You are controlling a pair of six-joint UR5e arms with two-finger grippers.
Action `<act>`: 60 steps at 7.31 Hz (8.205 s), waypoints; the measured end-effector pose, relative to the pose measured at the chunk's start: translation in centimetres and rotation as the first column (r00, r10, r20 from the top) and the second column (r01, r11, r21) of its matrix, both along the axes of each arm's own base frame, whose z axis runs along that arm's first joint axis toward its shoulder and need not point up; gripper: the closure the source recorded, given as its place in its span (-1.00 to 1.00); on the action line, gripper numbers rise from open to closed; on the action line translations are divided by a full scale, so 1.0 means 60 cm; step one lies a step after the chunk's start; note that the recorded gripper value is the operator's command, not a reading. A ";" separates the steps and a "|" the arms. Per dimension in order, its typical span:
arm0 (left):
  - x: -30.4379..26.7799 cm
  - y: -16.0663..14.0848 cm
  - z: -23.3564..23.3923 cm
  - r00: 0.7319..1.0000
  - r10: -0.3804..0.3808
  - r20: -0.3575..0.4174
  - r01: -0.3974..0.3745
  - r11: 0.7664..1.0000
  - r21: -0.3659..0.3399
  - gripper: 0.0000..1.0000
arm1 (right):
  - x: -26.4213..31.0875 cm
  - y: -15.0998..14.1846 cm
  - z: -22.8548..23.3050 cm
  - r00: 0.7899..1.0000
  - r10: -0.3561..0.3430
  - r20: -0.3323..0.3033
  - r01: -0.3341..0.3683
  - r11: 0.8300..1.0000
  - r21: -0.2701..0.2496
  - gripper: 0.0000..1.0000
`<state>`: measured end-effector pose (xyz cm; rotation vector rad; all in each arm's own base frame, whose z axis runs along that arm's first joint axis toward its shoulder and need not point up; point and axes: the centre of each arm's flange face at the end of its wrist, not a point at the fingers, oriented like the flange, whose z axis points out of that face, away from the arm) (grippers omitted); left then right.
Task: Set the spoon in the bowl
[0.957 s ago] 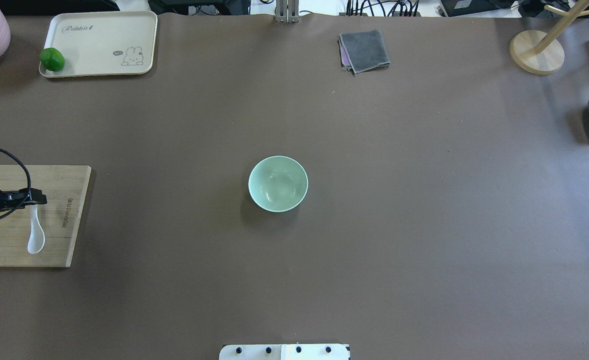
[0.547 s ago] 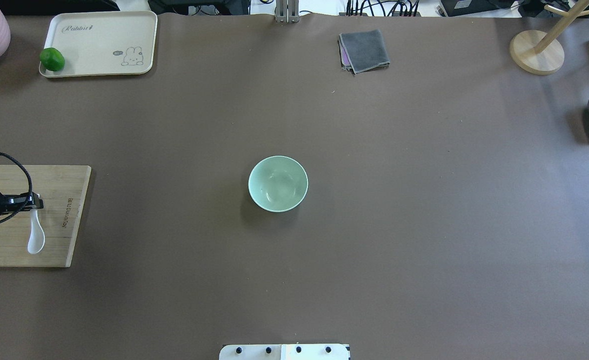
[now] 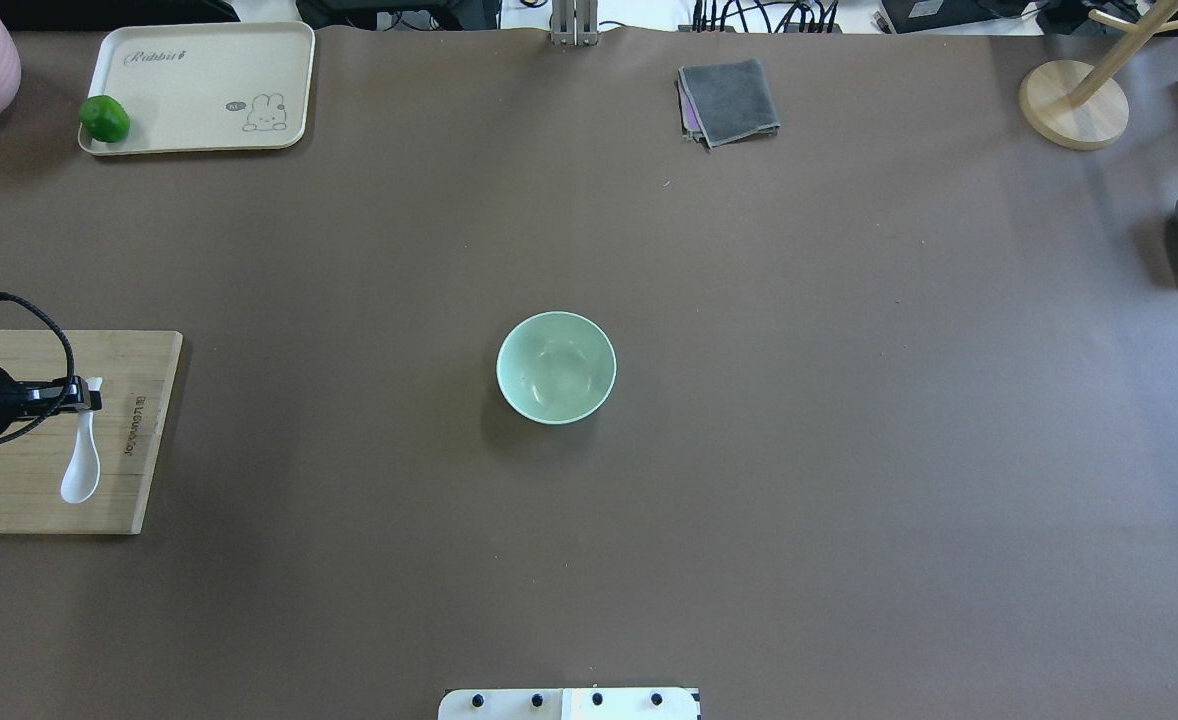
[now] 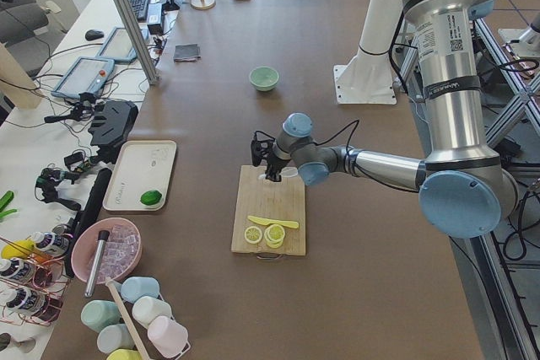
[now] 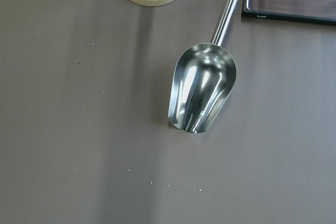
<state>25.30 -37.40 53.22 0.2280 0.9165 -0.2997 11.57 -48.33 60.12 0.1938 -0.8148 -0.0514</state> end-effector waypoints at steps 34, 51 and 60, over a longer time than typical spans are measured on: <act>-0.531 -0.055 0.081 0.870 0.473 0.136 -0.462 0.880 -0.107 -0.96 | -0.058 0.107 0.028 0.994 -0.083 -0.065 0.068 0.977 -0.200 -1.00; -0.601 0.006 0.107 0.920 0.351 0.174 -0.347 0.936 -0.050 -0.95 | -0.059 0.124 0.040 0.994 -0.084 -0.065 0.068 0.974 -0.215 -1.00; -0.601 0.006 0.108 0.920 0.351 0.174 -0.348 0.936 -0.050 -0.96 | -0.059 0.124 0.040 0.994 -0.084 -0.065 0.068 0.974 -0.215 -1.00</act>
